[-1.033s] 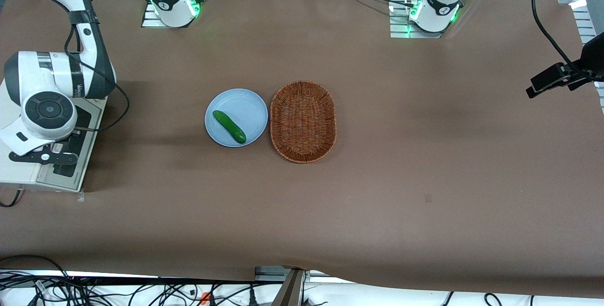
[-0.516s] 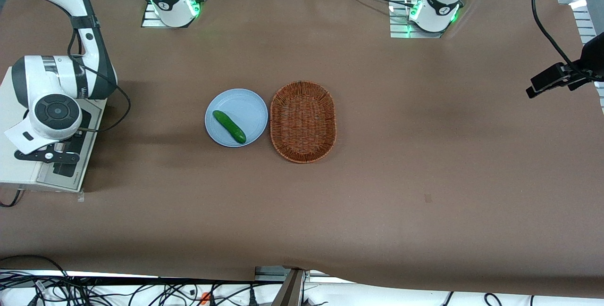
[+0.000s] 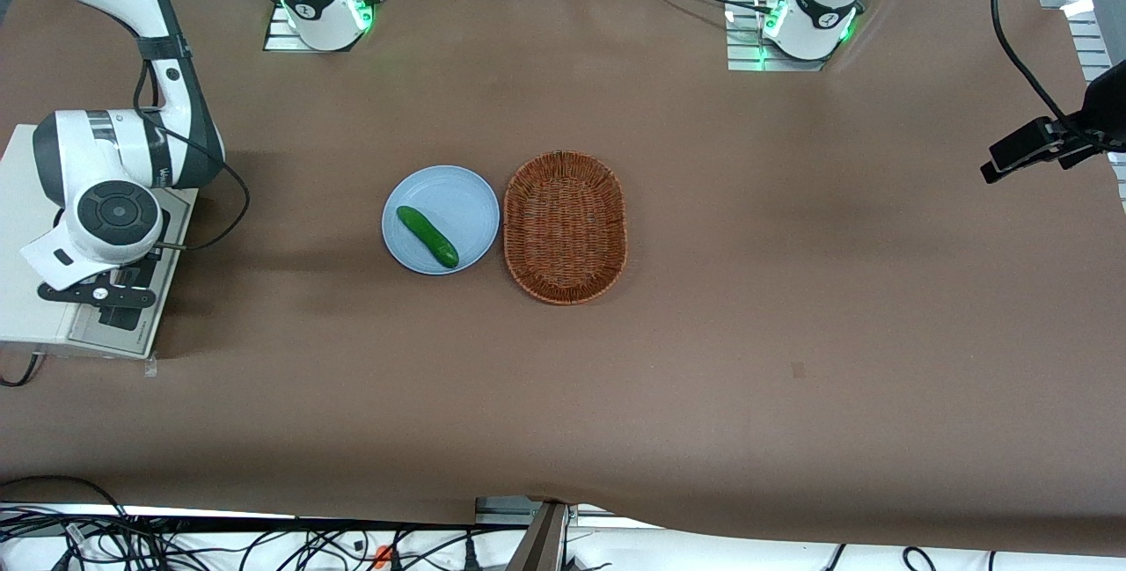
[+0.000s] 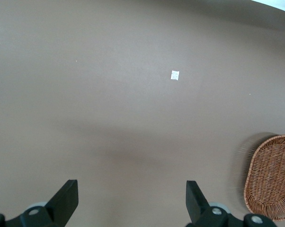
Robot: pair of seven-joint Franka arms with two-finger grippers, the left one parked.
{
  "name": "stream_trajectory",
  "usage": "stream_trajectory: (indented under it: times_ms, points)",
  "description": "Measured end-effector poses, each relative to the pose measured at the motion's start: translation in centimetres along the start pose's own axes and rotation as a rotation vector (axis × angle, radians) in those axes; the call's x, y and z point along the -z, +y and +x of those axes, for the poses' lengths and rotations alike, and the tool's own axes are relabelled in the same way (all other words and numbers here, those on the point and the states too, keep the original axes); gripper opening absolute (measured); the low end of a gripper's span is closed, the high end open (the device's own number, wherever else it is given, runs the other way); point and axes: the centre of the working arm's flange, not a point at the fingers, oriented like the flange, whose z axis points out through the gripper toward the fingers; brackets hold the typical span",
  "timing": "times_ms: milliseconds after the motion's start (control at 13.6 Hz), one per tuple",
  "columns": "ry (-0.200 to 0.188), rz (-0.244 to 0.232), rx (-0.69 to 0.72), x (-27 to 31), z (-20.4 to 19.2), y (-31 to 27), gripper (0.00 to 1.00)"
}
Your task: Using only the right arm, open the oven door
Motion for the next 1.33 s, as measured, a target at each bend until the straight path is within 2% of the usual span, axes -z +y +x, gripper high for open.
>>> stream_trajectory:
  times_ms: [295,738,1328]
  points:
    - [0.009,0.009,-0.035,0.5,-0.2,-0.8,0.01]
    - [0.015,0.149,-0.083,2.0,-0.1,-3.1,0.01]
    - [0.087,0.279,-0.063,0.7,-0.2,-10.6,0.01]
